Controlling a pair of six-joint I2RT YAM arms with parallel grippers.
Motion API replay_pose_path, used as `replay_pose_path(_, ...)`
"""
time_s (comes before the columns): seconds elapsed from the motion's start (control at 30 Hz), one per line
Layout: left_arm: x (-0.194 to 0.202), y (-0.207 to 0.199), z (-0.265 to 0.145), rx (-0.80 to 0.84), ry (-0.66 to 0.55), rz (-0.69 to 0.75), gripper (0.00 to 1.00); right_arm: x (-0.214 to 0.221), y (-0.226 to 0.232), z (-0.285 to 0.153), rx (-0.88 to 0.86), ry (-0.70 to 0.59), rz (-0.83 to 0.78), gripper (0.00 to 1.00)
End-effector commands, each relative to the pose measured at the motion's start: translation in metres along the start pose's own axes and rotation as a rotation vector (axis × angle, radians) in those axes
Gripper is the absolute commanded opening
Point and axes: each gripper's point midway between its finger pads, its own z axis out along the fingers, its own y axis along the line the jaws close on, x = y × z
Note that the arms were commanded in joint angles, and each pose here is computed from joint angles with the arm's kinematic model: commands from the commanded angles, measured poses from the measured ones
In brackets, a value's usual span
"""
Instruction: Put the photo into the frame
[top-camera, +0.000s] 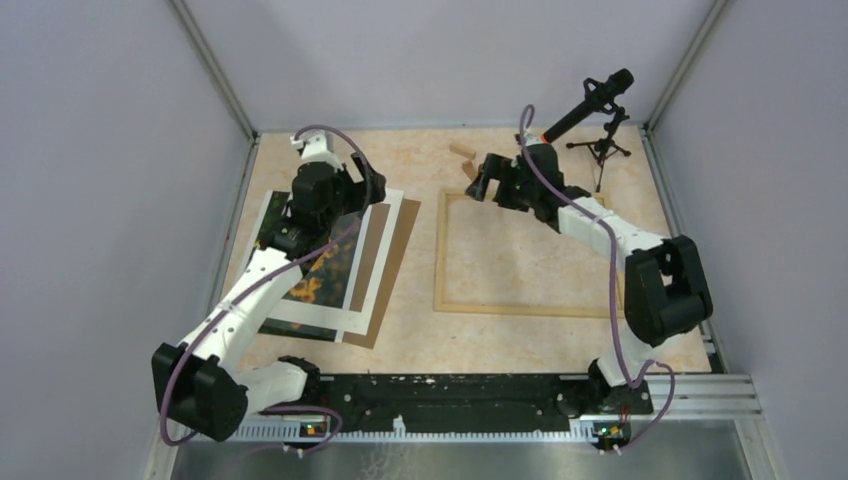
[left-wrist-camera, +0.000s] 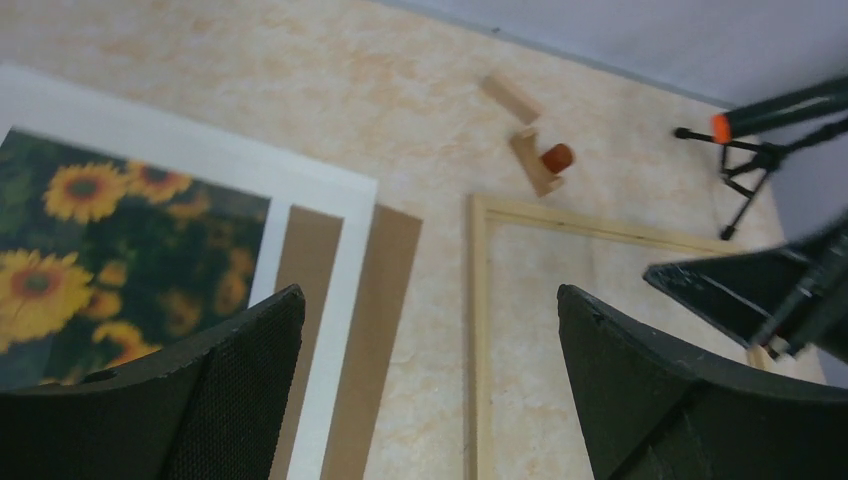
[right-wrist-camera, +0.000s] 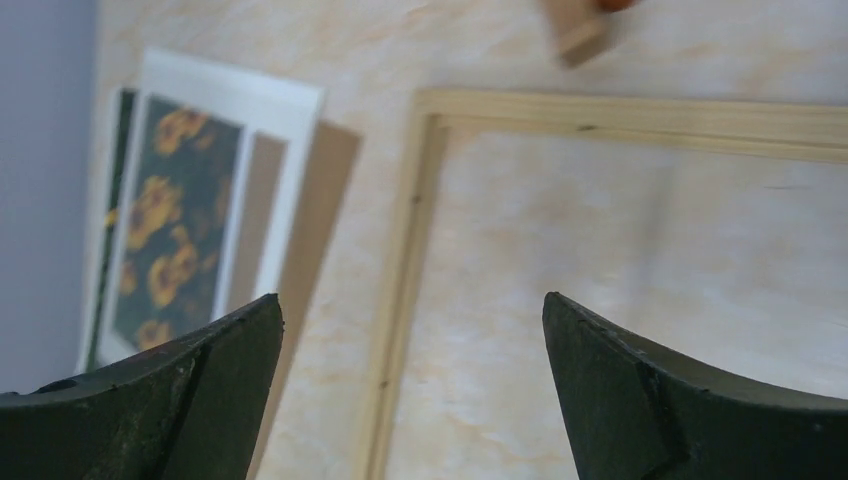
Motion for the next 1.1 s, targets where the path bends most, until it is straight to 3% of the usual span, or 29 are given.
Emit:
replay_pose_path(0.0,0.038,0.075,0.001,-0.327,0.100,-0.215,0.98,0.032,0.081,0.012,-0.365,0.120,0.042,0.99)
replay_pose_path(0.1,0.074,0.107,-0.005,-0.357,0.224,-0.327,0.98,0.032,0.106,0.040,-0.438,0.141,0.011,0.98)
replay_pose_path(0.43,0.138,0.151,-0.011,-0.432,0.341,-0.399,0.98,0.044,0.149,0.153,-0.480,0.232,-0.044,0.83)
replay_pose_path(0.73,0.185,0.172,-0.021,-0.500,0.442,-0.466,0.98,0.081,0.165,0.193,-0.453,0.324,-0.085,0.77)
replay_pose_path(1.07,0.222,0.188,-0.032,-0.546,0.523,-0.536,0.98,0.111,0.166,0.195,-0.461,0.385,-0.120,0.74)
